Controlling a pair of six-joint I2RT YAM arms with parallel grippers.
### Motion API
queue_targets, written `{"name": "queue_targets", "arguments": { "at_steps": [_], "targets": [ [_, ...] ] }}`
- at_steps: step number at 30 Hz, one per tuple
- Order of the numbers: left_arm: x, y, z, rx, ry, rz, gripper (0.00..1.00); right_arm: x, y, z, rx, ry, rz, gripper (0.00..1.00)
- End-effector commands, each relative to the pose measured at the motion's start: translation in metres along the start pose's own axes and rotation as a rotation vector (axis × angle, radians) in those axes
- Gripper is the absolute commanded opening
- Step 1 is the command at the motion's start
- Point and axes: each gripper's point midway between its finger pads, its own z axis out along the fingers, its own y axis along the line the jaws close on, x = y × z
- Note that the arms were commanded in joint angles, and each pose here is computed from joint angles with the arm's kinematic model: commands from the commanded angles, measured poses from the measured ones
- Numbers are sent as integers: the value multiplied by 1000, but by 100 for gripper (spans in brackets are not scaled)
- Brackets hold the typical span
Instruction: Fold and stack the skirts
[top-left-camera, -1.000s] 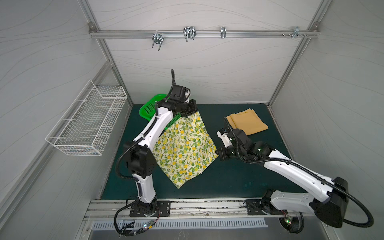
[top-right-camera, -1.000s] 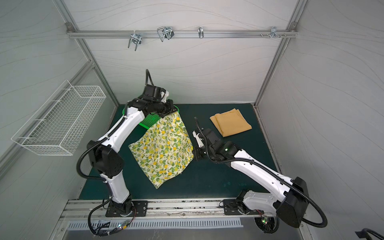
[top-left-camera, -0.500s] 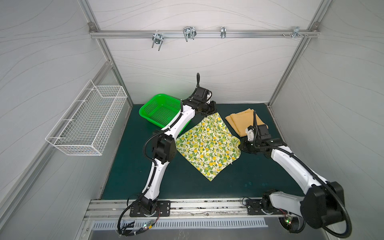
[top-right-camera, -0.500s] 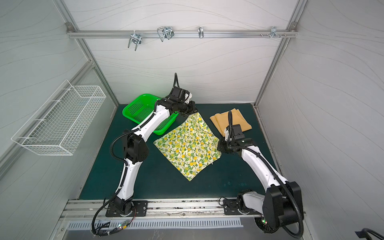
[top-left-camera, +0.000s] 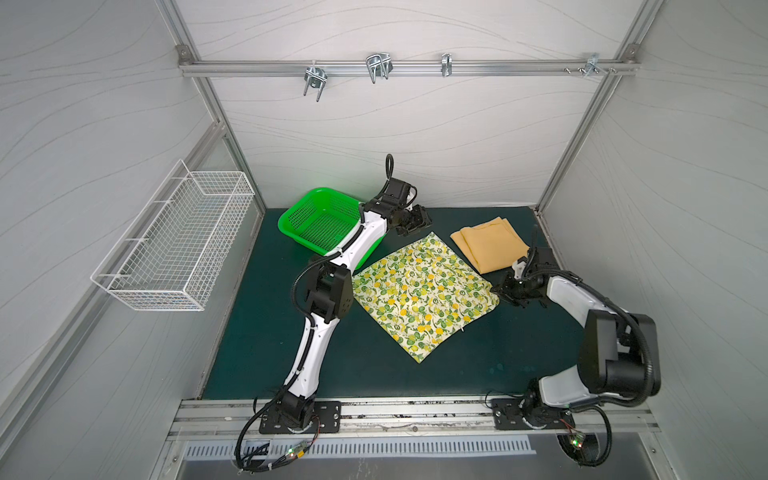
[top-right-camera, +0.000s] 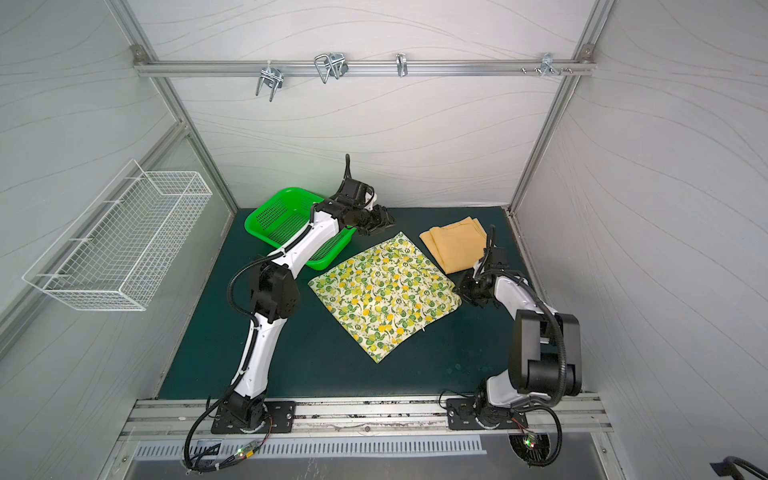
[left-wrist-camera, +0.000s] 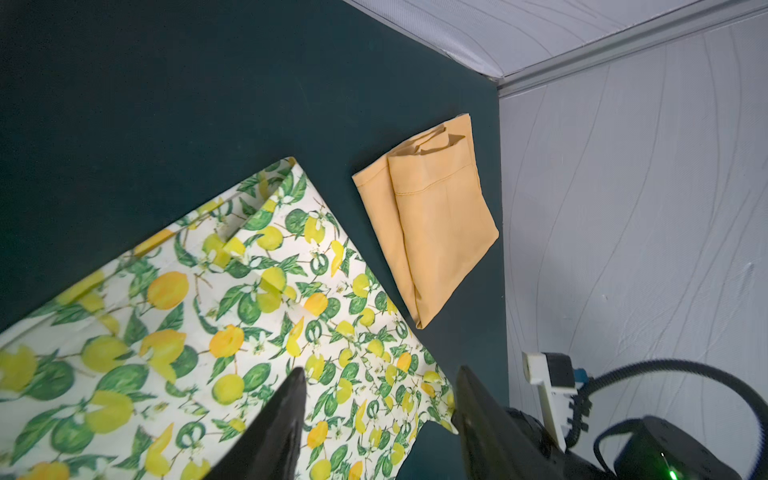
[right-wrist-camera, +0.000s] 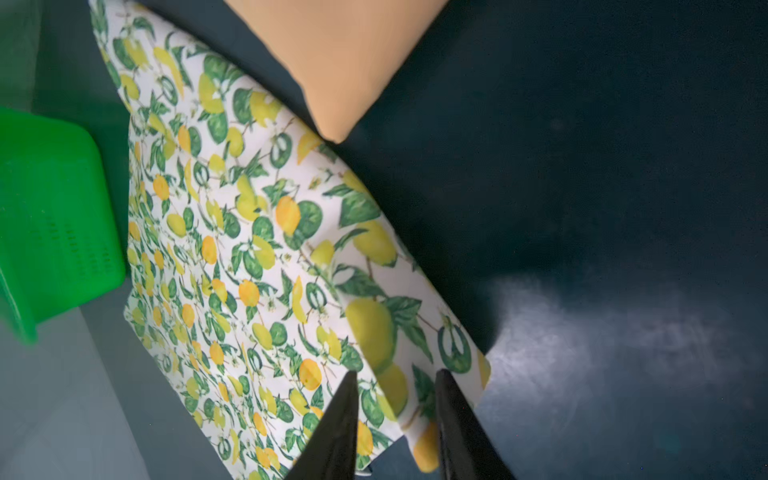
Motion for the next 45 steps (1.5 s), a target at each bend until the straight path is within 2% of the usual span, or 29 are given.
{"name": "queue_targets", "arguments": {
  "at_steps": [1, 3, 5, 9, 11, 12, 16, 22, 30, 37, 45],
  "targets": [
    [-17, -29, -67, 38, -114, 82, 59, -19, 0, 0, -86, -4, 58, 40],
    [-8, -23, -88, 14, -124, 81, 59, -23, -2, -3, -104, -22, 79, 44],
    [1, -15, -108, -15, -138, 75, 61, -25, -1, -11, -90, -70, 60, 54],
    [35, 20, -137, -114, -132, 32, 65, -23, 13, -36, -51, -163, -26, 80],
    [55, 40, -149, -155, -118, -4, 70, -18, 27, -49, -49, -206, -91, 89],
    [66, 51, -154, -170, -120, -26, 75, -14, 35, -55, -47, -231, -134, 99],
    [101, 94, -171, -217, -149, -103, 96, 17, 73, -67, -24, -261, -328, 99],
    [133, 163, -183, -253, -168, -256, 98, 79, 112, -61, -47, -218, -551, 99],
    [151, 224, -159, -301, -102, -376, 90, 155, 137, -41, -17, -170, -839, 99],
    [149, 252, -133, -359, -50, -416, 73, 201, 149, -23, -8, -130, -991, 99],
    [143, 274, -116, -420, -26, -442, 62, 238, 165, -9, 4, -99, -1111, 99]
  ]
}}
